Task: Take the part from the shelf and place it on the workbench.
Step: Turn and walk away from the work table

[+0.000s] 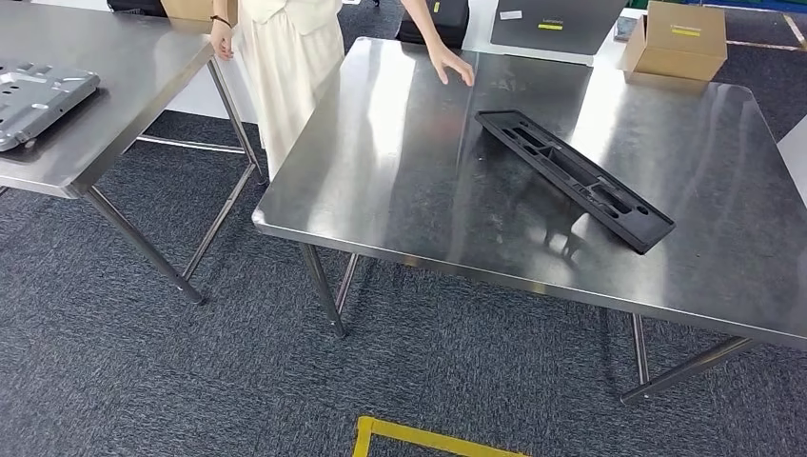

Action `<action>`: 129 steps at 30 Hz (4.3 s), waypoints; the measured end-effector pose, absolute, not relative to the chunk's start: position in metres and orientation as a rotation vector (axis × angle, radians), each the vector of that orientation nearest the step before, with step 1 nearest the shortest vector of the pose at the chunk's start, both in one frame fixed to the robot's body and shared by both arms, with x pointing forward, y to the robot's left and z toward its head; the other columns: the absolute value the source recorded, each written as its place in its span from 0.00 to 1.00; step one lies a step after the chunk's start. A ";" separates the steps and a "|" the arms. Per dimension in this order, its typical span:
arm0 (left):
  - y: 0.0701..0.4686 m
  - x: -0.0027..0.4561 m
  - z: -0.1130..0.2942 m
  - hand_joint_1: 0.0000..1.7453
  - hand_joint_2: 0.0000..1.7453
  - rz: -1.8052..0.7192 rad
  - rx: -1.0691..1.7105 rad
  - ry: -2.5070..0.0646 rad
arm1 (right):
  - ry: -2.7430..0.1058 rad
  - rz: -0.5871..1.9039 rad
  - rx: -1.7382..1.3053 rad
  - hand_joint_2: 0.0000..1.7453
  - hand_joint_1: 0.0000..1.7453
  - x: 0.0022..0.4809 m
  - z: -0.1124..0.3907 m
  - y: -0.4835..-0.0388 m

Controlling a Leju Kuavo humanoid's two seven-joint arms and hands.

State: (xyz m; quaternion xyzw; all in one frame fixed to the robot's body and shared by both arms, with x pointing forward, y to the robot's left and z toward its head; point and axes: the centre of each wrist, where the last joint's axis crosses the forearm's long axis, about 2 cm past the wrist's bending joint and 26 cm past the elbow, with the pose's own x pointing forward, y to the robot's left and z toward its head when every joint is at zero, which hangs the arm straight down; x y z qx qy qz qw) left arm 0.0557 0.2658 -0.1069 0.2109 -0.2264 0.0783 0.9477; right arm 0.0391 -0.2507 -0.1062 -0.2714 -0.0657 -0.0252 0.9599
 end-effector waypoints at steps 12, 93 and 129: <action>0.267 0.056 -0.107 0.00 0.00 0.170 0.437 -0.451 | -0.156 -0.045 -0.537 0.00 0.00 0.040 -0.106 -0.250; 0.254 0.060 -0.106 0.00 0.00 0.131 0.425 -0.508 | -0.163 0.020 -0.521 0.00 0.00 0.037 -0.107 -0.256; 0.253 0.064 -0.105 0.00 0.00 0.147 0.399 -0.486 | -0.171 0.021 -0.523 0.00 0.00 0.040 -0.107 -0.255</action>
